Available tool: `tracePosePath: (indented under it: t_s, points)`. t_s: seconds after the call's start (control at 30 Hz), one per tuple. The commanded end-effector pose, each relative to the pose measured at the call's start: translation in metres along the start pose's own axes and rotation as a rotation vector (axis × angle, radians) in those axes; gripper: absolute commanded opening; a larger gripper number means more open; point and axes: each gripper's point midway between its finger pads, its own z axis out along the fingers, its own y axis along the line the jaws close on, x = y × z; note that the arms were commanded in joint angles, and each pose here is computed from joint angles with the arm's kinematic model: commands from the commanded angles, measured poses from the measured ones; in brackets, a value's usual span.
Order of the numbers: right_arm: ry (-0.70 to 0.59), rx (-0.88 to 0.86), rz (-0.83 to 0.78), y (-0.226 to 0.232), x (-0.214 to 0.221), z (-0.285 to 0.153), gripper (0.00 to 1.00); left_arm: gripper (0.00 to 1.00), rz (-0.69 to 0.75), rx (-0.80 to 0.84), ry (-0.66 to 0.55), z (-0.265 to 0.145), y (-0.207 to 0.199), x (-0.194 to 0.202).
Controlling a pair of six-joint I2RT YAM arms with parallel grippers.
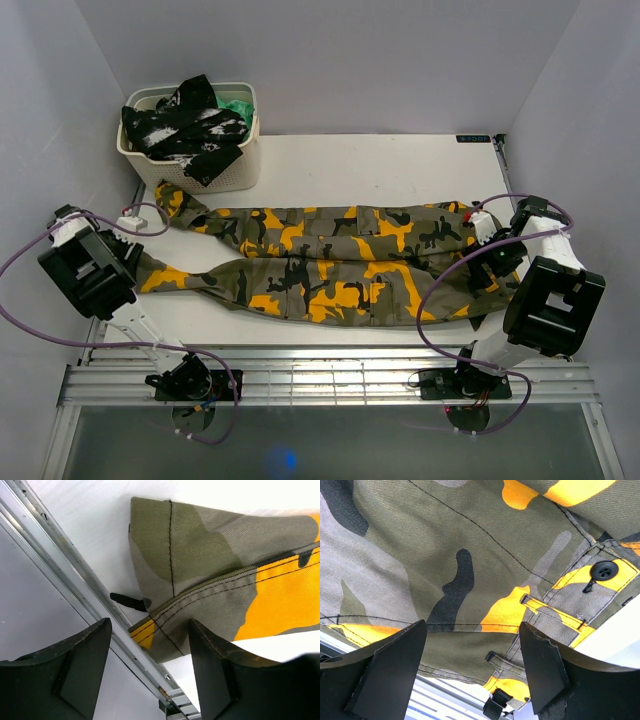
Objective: Fold and stack the trousers
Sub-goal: Flatten the trousers out
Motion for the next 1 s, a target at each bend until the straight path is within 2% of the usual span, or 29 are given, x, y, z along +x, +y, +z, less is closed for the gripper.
tracePosePath:
  t_s: [0.0, 0.03, 0.13, 0.23, 0.27, 0.3, 0.47, 0.63, 0.8, 0.97]
  points:
    - [-0.007, 0.0, -0.024, -0.002, -0.003, -0.007, 0.8, 0.7, 0.004, -0.067, -0.037, -0.021, 0.011, -0.007]
    - [-0.007, 0.002, -0.025, -0.002, -0.003, -0.007, 0.8, 0.61, 0.006, -0.043, -0.035, -0.02, 0.006, -0.006]
    - [-0.008, 0.006, -0.025, -0.004, -0.004, -0.008, 0.8, 0.47, -0.009, -0.003, -0.056, -0.023, -0.003, -0.007]
    - [-0.006, 0.006, -0.026, -0.003, -0.003, -0.008, 0.8, 0.26, -0.029, 0.032, -0.087, -0.034, -0.011, -0.009]
    - [-0.004, 0.005, -0.028, -0.003, -0.002, -0.007, 0.8, 0.06, -0.033, 0.028, -0.097, -0.039, -0.01, -0.01]
    - [-0.005, 0.01, -0.028, -0.004, -0.002, -0.008, 0.79, 0.0, -0.042, 0.019, -0.117, -0.045, -0.009, -0.013]
    - [-0.005, 0.023, -0.035, -0.006, -0.002, -0.006, 0.77, 0.0, -0.154, -0.095, -0.226, -0.1, -0.004, -0.018]
    - [-0.008, 0.036, -0.039, -0.008, -0.002, -0.007, 0.76, 0.0, -0.237, -0.271, -0.261, -0.149, -0.009, -0.011]
    - [-0.016, 0.047, -0.047, -0.01, -0.005, -0.01, 0.76, 0.0, -0.205, -0.506, -0.359, -0.202, -0.029, -0.01]
    - [-0.019, 0.042, -0.05, -0.009, -0.004, -0.008, 0.75, 0.0, -0.196, -0.598, -0.38, -0.211, -0.044, -0.005]
